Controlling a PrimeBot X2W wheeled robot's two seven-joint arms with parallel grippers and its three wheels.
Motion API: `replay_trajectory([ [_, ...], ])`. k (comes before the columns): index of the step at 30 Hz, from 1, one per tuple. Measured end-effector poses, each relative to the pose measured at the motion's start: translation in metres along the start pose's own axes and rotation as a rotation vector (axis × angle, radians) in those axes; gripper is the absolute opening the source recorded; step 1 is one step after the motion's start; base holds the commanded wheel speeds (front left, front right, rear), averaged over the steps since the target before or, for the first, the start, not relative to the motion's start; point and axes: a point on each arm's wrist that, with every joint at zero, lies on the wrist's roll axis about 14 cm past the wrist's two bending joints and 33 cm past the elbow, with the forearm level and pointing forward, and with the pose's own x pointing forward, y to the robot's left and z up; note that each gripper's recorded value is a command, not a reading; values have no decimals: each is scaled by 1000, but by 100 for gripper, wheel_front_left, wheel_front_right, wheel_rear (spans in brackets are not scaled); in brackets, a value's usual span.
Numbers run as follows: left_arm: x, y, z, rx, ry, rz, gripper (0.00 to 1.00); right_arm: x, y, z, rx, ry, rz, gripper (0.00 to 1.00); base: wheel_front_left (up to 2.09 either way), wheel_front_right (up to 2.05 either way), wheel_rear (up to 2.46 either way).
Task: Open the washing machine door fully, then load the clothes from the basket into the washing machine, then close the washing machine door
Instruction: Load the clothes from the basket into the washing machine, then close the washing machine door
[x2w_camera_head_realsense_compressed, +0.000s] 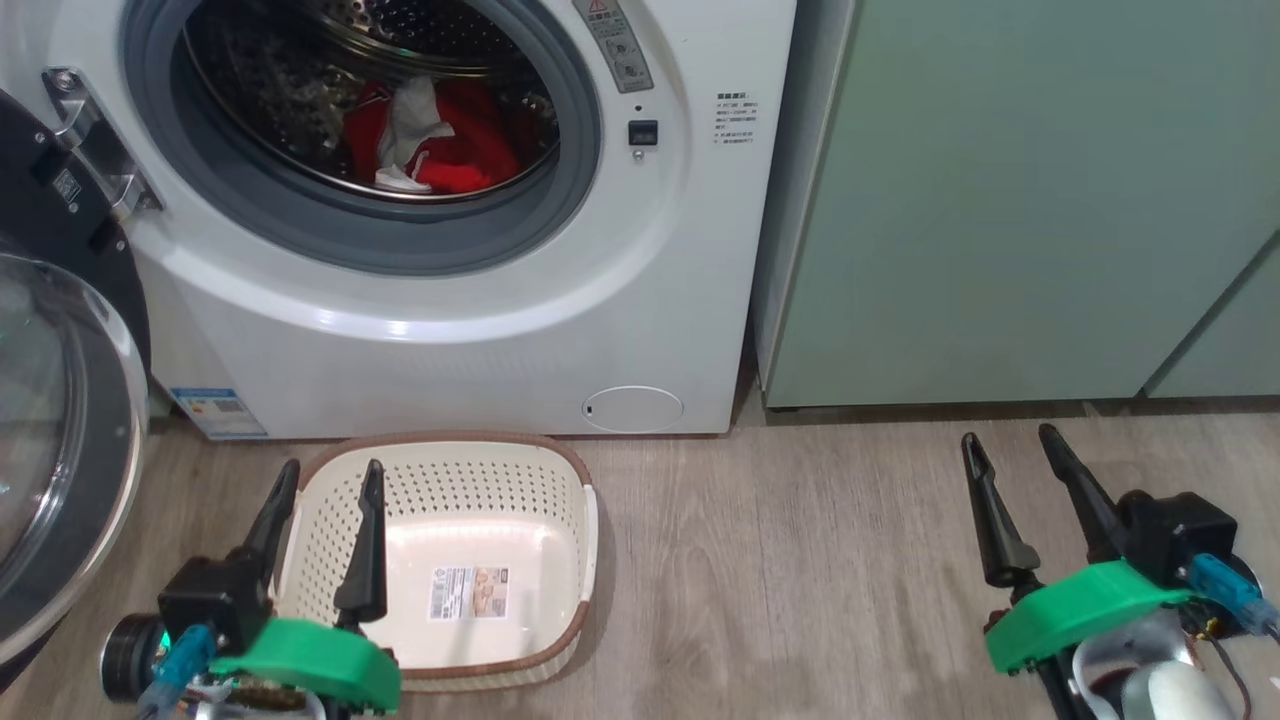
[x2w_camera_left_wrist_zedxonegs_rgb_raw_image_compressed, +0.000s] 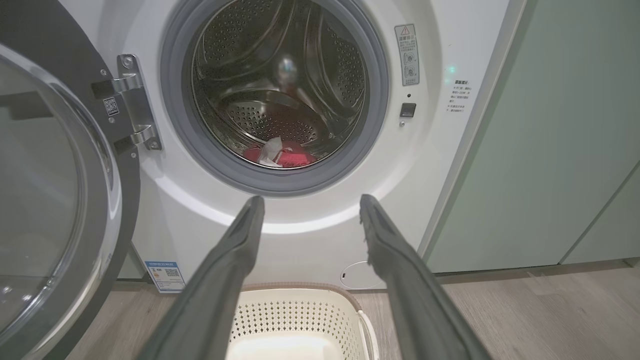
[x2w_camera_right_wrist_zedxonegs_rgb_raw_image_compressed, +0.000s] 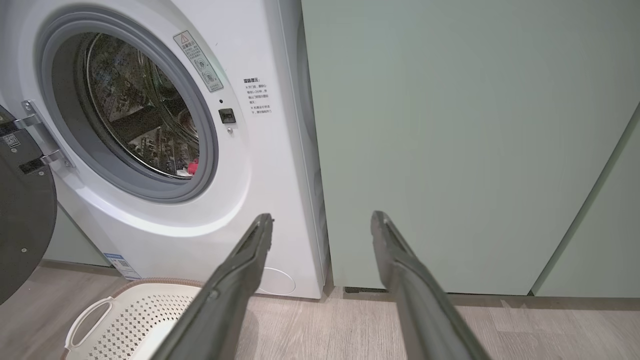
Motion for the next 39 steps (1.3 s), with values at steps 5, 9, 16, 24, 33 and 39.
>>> replay_trajectory([
  [5,0,2,0,4,2,5,100,-1,1,-3,0,10,2,100,0,0,0],
  [9,0,4,-2,8,8,11,100,0,1,-5,0,16,4,100,0,0,0],
  [16,-1,4,-4,11,15,11,100,0,1,-4,-7,15,4,100,0,0,0],
  [24,-1,6,-9,18,31,17,100,0,0,-5,-6,16,2,100,0,0,0],
  [33,-2,7,-15,21,49,19,100,2,1,-7,-6,24,3,100,0,0,0],
  [39,-3,8,-16,24,54,20,100,3,1,-8,-7,26,3,100,0,0,0],
])
